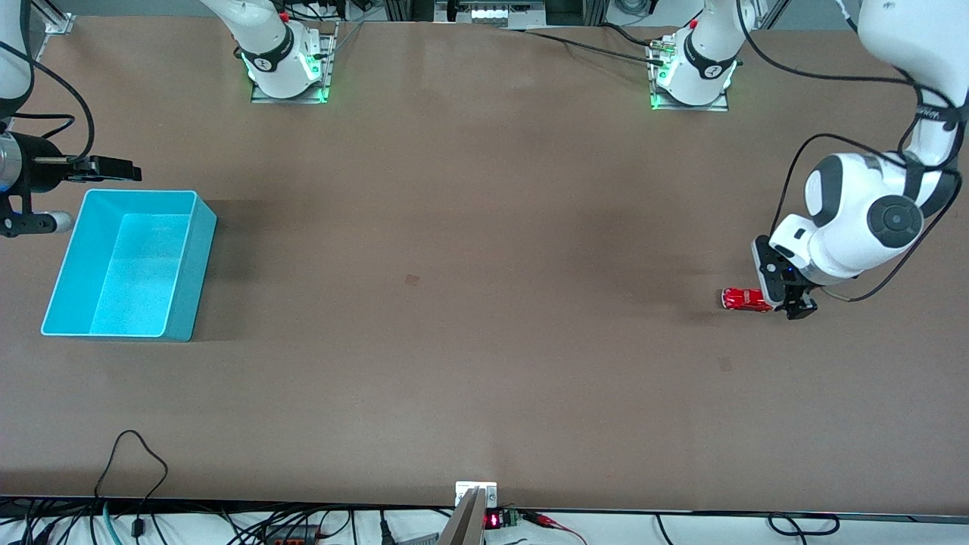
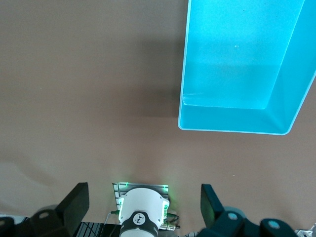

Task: Wind red beetle toy and store in blue box
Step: 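Close the left gripper on the red toy car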

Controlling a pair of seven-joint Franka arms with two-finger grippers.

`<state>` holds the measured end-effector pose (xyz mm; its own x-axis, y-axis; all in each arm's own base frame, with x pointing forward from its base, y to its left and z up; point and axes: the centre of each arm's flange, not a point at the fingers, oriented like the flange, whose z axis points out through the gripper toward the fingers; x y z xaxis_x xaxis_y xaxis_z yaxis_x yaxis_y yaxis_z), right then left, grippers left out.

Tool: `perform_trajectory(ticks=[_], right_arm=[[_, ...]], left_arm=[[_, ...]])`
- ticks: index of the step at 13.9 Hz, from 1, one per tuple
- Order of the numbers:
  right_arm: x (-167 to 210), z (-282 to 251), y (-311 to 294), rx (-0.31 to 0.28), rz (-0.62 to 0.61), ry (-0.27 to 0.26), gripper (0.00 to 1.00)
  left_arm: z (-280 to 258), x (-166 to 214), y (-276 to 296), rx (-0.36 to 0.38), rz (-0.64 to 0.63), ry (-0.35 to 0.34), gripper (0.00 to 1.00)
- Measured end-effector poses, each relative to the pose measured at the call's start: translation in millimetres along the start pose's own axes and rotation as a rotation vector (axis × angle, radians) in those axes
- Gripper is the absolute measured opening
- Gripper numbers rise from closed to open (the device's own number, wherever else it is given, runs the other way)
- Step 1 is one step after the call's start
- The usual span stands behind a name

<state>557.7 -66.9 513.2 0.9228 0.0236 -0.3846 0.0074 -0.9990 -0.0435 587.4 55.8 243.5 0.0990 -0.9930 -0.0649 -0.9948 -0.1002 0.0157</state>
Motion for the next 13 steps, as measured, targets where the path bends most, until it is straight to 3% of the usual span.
perform_trajectory(ticks=[4, 6, 11, 13], right_arm=[[0.1, -0.2, -0.7, 0.000, -0.001, 0.000, 1.00], [0.1, -0.2, -0.7, 0.000, -0.001, 0.000, 1.00], [0.1, -0.2, -1.3, -0.001, -0.002, 0.000, 1.00], [0.2, -0.3, -1.8, -0.001, -0.003, 0.000, 1.00]], left_arm=[[40.0, -1.4, -0.6, 0.001, 0.026, 0.015, 1.00], [46.6, -1.1, 0.2, -0.005, 0.029, 0.017, 0.95], [49.1, 0.0, 0.1, -0.006, 0.037, 0.018, 0.44], [49.0, 0.2, 0.0, -0.006, 0.038, 0.018, 0.43]])
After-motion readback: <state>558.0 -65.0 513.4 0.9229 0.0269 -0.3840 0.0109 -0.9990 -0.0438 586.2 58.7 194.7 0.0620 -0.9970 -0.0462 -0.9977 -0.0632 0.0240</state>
